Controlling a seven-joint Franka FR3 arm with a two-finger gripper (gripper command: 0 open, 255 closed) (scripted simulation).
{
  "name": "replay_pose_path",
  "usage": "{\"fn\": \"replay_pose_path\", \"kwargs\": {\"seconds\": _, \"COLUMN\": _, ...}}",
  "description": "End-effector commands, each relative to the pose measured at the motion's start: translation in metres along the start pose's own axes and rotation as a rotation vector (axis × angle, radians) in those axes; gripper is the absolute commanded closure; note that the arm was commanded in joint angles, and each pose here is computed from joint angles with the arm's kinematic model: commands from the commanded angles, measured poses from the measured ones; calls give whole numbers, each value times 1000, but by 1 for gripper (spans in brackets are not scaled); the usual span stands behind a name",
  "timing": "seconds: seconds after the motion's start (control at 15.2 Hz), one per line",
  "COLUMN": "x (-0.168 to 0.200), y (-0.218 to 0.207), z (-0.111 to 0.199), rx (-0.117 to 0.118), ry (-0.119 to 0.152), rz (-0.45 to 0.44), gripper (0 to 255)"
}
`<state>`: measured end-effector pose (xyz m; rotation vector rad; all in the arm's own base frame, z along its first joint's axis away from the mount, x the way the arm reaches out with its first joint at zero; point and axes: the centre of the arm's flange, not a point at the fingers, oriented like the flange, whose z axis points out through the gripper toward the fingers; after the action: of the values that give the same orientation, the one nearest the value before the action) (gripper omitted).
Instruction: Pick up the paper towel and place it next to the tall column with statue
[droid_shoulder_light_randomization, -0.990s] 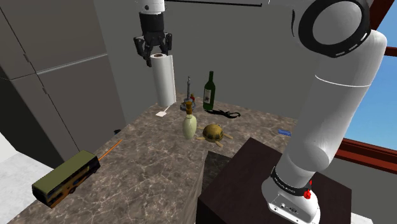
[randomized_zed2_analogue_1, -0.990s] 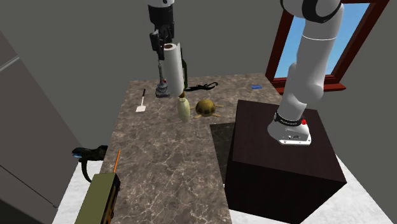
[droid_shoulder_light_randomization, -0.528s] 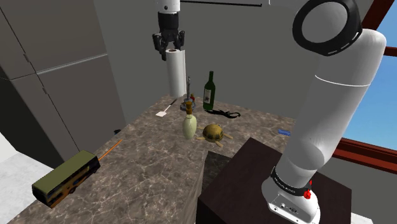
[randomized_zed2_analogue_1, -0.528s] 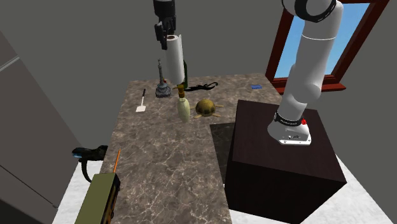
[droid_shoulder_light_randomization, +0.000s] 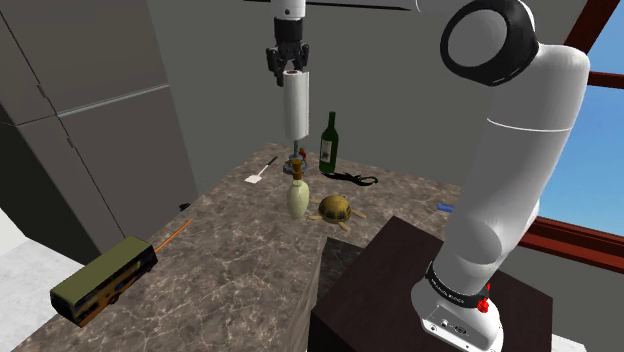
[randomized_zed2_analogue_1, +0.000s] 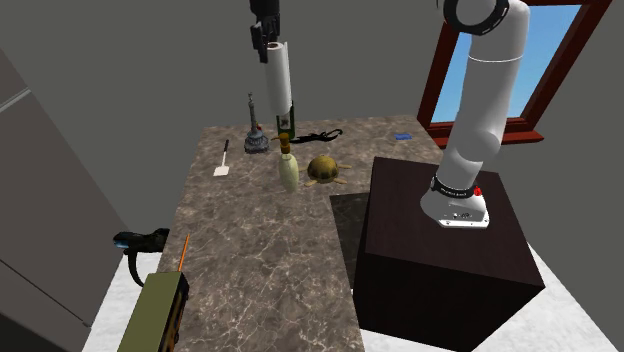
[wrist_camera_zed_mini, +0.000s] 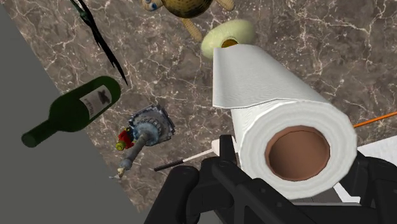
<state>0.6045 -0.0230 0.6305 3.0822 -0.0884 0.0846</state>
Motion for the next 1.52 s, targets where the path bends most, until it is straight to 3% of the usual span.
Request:
{"fn": "replay_pose_path", "kwargs": {"seconds": 0.0, "x": 8, "y": 25, "z": 2, "rx": 0, "ry": 0, "rz": -2, "gripper": 255}}
{"fn": "replay_pose_path", "kwargs": {"seconds": 0.73, "x": 52, "y": 168, "z": 13, "rx": 0, "ry": 0, "rz": -2, "gripper": 255}}
{"fn": "replay_pose_path", "kwargs": {"seconds": 1.45, "x": 49, "y": 165, "z": 70, "rx": 0, "ry": 0, "rz": -2, "gripper": 255}}
